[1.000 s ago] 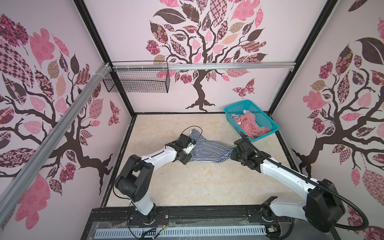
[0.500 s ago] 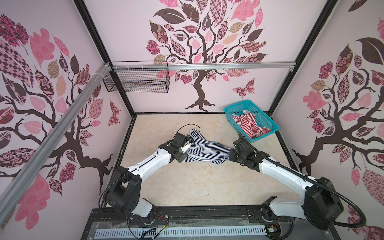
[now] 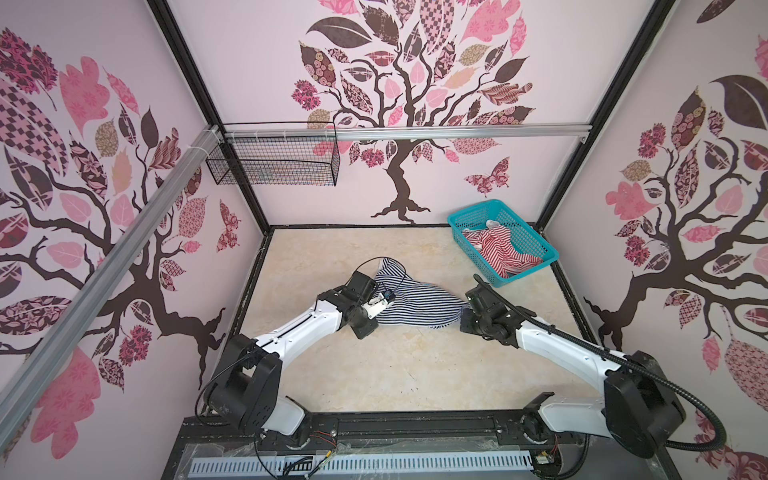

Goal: Fold and stack the tank tops
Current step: 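Grasp the tank top edge nearest the left gripper with the left gripper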

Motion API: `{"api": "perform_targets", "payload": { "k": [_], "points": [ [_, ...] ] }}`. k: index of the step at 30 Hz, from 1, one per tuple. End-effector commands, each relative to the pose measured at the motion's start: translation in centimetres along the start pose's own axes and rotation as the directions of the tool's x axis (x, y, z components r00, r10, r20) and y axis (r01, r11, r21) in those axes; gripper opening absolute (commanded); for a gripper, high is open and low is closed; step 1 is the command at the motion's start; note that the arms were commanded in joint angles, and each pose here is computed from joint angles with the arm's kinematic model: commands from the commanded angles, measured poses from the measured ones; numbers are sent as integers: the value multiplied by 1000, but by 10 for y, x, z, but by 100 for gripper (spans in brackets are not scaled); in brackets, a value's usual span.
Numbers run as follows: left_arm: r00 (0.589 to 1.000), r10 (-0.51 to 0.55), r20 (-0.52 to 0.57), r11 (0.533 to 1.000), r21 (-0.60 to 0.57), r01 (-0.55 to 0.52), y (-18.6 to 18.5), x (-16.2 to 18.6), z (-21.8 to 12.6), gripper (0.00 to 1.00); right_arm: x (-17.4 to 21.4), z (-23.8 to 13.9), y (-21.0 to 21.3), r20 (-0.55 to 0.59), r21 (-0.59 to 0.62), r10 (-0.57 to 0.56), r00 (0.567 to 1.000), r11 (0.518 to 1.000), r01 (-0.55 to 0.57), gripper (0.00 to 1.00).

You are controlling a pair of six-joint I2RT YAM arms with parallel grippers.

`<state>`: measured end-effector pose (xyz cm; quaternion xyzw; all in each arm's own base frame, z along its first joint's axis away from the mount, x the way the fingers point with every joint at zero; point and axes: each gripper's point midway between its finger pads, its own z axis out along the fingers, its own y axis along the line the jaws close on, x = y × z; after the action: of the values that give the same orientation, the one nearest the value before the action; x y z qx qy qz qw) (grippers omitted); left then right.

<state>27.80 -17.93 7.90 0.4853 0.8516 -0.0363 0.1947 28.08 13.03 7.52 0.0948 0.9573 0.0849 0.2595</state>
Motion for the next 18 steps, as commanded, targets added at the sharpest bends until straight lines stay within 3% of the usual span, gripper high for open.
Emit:
{"api": "perform_targets", "payload": {
  "k": [1,6,18],
  "points": [
    [999,-46,-1,998,54,46,-4,8,2,31,4,-1,-10,-14,44,-8,1000,999,8,4],
    [961,-271,44,962,58,269,35,5,3,38,7,-1,-22,-3,92,1,1000,996,0,3],
    [904,-428,11,892,162,421,46,-13,38,37,22,8,-36,-32,144,0,999,990,5,0]
  ]
}}
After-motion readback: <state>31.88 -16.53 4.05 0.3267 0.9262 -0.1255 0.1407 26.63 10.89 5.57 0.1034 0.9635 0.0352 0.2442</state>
